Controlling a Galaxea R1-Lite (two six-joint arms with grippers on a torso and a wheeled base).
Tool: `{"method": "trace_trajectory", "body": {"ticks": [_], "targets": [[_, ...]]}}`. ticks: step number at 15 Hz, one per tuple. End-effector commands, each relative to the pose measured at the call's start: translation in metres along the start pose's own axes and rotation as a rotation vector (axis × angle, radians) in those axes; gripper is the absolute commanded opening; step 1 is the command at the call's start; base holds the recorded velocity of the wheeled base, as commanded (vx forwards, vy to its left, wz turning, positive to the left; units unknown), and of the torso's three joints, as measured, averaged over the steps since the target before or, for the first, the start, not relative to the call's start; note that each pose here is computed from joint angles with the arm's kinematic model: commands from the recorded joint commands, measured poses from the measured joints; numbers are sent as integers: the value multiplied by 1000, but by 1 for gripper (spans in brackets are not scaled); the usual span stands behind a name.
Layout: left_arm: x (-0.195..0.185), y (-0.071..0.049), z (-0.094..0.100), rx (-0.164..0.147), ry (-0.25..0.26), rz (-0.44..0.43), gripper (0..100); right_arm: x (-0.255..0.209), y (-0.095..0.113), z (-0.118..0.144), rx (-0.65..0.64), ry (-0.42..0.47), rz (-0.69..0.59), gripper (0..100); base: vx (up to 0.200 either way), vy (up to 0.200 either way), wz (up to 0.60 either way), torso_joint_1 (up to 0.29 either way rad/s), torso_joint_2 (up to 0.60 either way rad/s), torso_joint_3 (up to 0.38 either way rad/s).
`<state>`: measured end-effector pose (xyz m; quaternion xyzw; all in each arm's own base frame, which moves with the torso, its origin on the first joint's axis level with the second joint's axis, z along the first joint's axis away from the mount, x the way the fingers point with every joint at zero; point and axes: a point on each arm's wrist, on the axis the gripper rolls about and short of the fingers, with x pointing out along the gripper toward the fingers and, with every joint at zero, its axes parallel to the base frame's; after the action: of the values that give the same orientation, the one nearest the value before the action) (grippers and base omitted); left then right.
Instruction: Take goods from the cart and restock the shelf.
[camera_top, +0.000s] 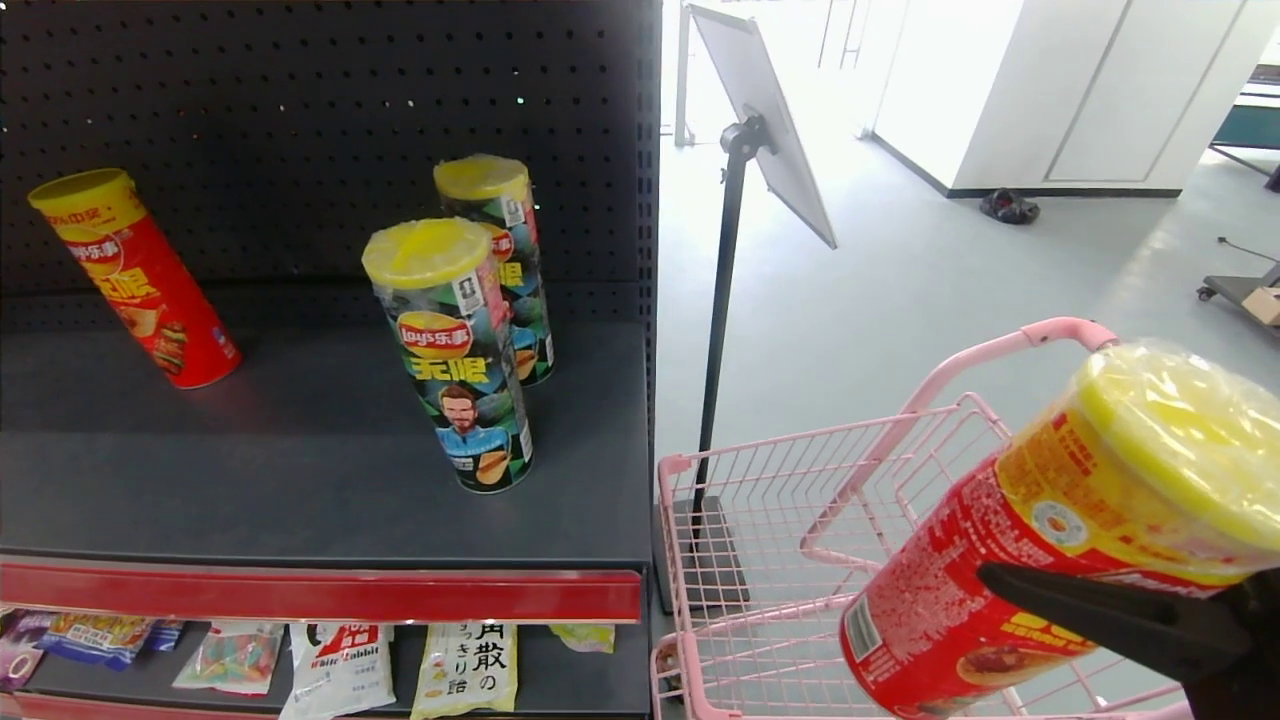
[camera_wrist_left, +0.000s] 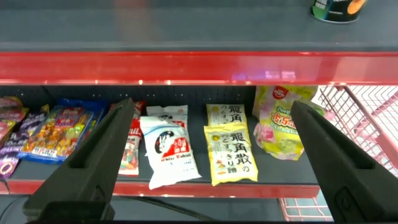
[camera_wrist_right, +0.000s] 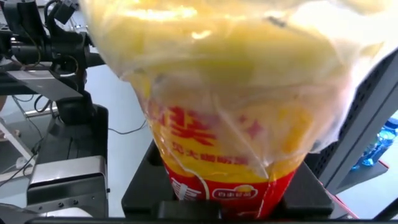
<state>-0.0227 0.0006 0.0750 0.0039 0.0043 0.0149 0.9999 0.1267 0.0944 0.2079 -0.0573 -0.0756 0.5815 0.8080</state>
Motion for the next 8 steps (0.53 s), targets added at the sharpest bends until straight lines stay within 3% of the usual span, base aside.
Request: {"method": "trace_trajectory", "body": {"ticks": [1,8], "targets": [[0,0,0,0,1,1,100,0,1,-2,4,5,2,0,0,200,0,17,2,-2],[0,0,0,-5,1,1,100,-5,5,-5,3,10,-3,0,0,200,0,2,4,4]]}}
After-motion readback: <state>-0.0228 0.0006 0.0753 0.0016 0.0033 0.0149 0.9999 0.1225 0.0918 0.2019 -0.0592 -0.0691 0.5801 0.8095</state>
